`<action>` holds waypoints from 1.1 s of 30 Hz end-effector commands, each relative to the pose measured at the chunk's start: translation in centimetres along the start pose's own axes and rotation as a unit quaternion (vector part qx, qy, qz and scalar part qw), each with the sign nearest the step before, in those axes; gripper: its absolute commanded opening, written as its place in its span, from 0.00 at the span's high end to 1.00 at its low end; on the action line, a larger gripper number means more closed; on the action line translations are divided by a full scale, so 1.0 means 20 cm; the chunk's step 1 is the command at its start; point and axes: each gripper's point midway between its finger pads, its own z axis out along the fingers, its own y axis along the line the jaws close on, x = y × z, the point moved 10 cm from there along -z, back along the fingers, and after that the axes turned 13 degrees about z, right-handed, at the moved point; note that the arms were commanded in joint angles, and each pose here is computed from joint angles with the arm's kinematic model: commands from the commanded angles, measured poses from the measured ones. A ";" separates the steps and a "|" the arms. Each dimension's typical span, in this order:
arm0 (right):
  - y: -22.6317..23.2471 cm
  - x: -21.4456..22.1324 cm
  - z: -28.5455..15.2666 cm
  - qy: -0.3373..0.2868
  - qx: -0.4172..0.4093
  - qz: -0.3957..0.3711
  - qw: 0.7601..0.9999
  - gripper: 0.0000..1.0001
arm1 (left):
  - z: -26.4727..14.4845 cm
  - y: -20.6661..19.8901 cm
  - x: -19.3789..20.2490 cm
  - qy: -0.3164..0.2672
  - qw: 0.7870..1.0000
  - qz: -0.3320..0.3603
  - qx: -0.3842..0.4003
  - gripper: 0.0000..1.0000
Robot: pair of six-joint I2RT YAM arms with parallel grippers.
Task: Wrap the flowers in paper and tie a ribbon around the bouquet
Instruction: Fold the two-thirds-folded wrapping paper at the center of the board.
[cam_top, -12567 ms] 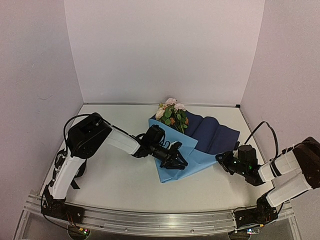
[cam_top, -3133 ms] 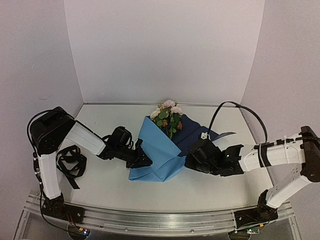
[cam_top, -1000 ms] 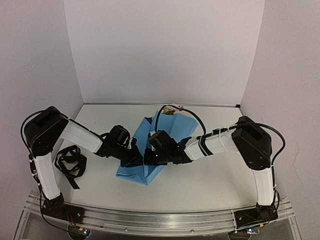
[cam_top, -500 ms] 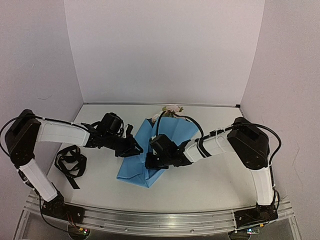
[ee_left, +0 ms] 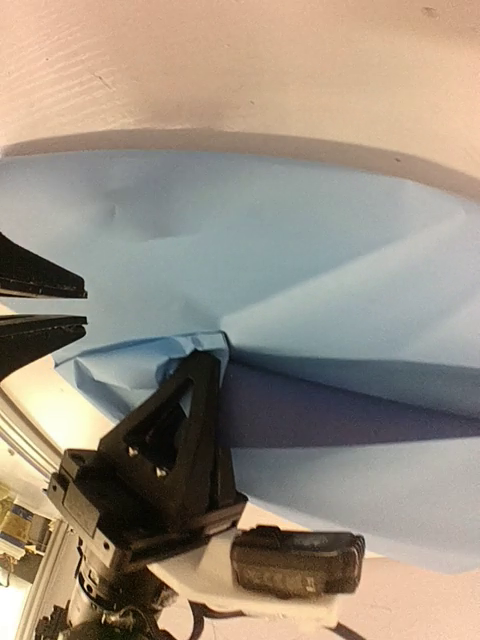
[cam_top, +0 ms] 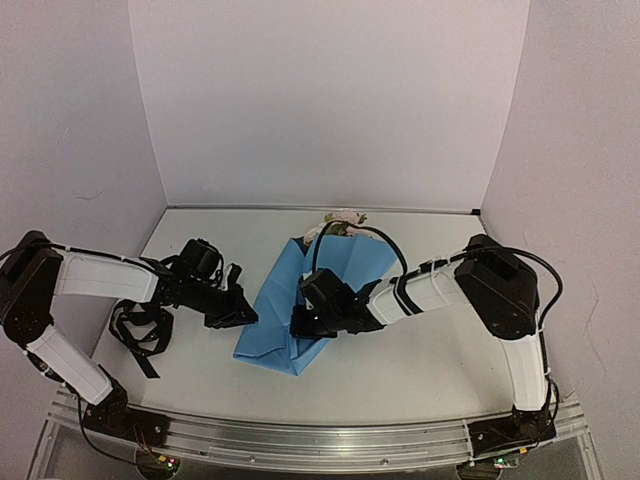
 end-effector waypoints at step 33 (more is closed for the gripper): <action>0.04 -0.04 -0.14 0.009 0.059 -0.038 0.997 1.00 | 0.14 0.00 -0.01 0.009 0.999 0.024 -0.026 0.91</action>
